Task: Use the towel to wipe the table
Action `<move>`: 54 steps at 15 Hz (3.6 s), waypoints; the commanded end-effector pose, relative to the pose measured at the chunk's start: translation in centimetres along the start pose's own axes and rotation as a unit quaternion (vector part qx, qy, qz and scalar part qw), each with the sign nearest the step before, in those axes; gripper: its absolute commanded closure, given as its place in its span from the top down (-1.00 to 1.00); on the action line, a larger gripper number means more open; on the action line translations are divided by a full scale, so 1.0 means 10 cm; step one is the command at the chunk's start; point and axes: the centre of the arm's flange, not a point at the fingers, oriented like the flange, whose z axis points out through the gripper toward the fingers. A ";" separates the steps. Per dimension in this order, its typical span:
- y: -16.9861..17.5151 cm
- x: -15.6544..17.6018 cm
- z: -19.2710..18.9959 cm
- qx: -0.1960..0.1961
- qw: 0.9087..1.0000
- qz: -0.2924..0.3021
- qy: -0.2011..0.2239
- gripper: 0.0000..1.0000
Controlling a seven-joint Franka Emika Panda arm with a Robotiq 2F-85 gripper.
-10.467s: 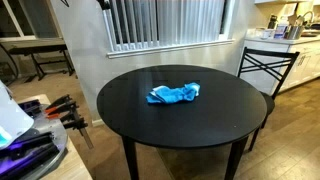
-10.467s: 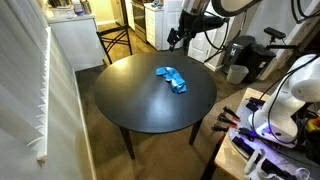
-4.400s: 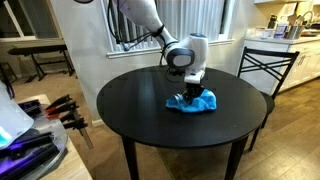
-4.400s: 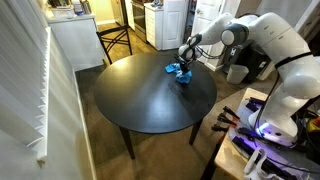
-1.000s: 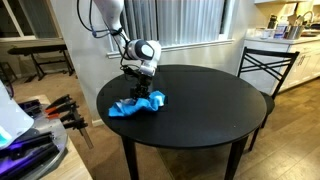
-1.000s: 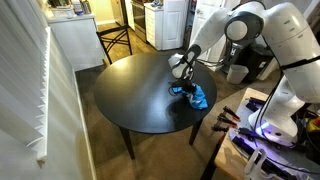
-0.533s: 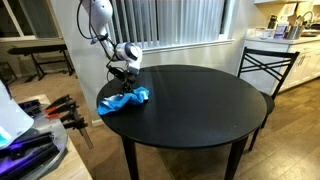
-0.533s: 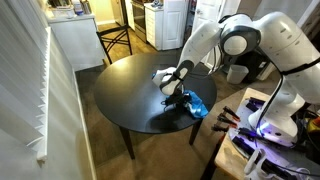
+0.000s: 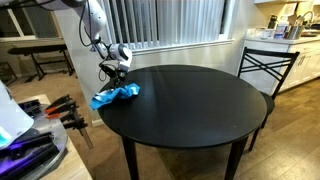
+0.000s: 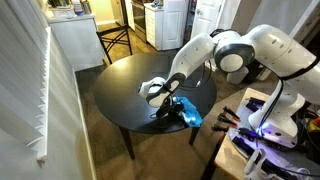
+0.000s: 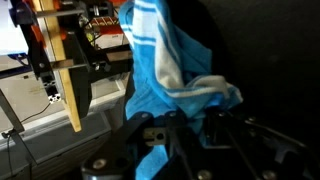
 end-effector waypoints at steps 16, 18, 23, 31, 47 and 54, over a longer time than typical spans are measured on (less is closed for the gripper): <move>-0.73 -0.27 -0.80 0.166 0.976 0.045 -0.134 -0.89; -0.74 -0.17 -0.87 0.180 0.973 0.049 -0.139 -0.89; -0.35 -0.02 -1.17 0.163 0.976 0.053 -0.137 -0.71; -0.37 0.08 -1.23 0.182 0.971 0.059 -0.145 -0.87; -1.24 0.99 -2.03 0.335 0.927 0.140 -0.091 -0.89; -1.23 1.67 -2.21 0.415 0.883 0.210 -0.065 -0.89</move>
